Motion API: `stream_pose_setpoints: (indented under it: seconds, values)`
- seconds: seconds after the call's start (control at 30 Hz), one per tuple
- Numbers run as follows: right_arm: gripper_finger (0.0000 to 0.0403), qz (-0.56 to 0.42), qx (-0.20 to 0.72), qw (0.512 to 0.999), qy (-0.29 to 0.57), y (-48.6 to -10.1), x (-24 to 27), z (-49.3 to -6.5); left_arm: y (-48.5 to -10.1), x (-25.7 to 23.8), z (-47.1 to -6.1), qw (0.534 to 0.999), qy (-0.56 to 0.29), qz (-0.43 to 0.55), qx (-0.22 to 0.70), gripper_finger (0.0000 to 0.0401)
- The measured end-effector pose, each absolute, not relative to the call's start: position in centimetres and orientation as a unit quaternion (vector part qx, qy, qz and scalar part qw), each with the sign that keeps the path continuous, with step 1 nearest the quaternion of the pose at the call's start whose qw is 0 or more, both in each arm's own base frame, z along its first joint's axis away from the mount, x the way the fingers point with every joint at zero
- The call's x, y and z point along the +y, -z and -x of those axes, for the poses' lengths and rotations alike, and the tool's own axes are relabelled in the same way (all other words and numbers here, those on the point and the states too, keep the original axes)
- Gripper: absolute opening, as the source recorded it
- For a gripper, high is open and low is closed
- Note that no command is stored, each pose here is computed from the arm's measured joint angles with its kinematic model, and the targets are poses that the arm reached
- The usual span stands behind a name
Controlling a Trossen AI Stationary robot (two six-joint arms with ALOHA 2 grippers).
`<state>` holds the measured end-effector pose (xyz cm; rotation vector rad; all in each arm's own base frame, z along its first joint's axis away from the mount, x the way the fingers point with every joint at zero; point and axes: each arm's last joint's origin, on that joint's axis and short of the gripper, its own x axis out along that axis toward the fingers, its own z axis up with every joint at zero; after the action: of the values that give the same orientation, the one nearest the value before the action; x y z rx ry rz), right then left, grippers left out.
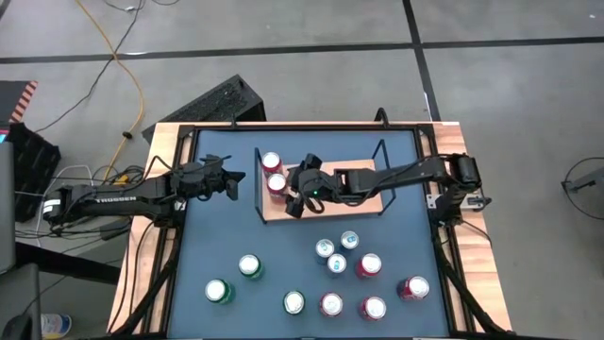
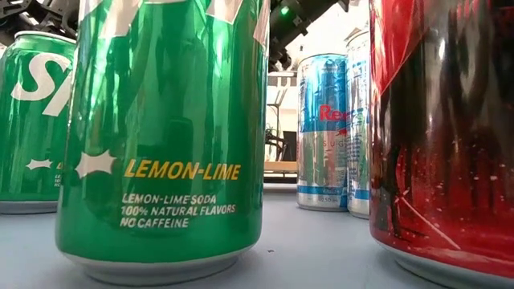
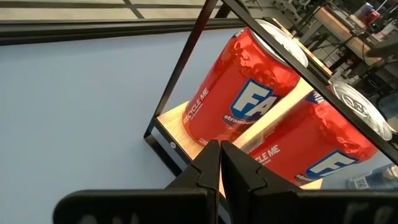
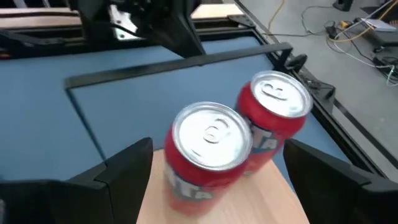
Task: Place canned beverage on shelf
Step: Adjust the orange soda cans on the shelf
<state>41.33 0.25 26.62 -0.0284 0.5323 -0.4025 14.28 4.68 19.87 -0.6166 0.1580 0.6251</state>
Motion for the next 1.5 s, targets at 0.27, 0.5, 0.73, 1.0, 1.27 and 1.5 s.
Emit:
stream_pose_setpoints:
  seconds: [0.27, 0.5, 0.73, 1.0, 1.27, 1.5]
  values:
    - [0.0347, 0.028, 0.3, 0.93, 0.208, -24.8, 0.3, -41.6, -19.9, 4.7, -14.3, 0.902, -0.302, 0.298, 0.077, 0.0]
    - [0.0347, 0.025, 0.304, 0.926, 0.223, -24.1, -1.1, -41.9, -19.9, 4.7, -14.3, 0.902, -0.302, 0.298, 0.077, 0.0]
    - [0.0347, 0.02, 0.298, 0.924, 0.239, -24.3, -2.5, -41.9, -19.7, 4.6, -14.2, 0.902, -0.304, 0.296, 0.084, 0.0]
    - [0.0347, 0.016, 0.299, 0.929, 0.218, -24.3, -2.2, -42.0, -19.6, 4.6, -14.2, 0.9, -0.306, 0.295, 0.091, 0.0]
    - [0.0341, 0.068, 0.34, 0.913, 0.213, -24.6, -0.1, -40.9, -19.6, 4.6, -14.2, 0.901, -0.306, 0.296, 0.09, 0.0]
    - [0.0301, 0.066, 0.347, 0.904, 0.239, -24.3, -1.4, -40.9, -19.6, 4.6, -14.2, 0.9, -0.305, 0.298, 0.09, 0.0]
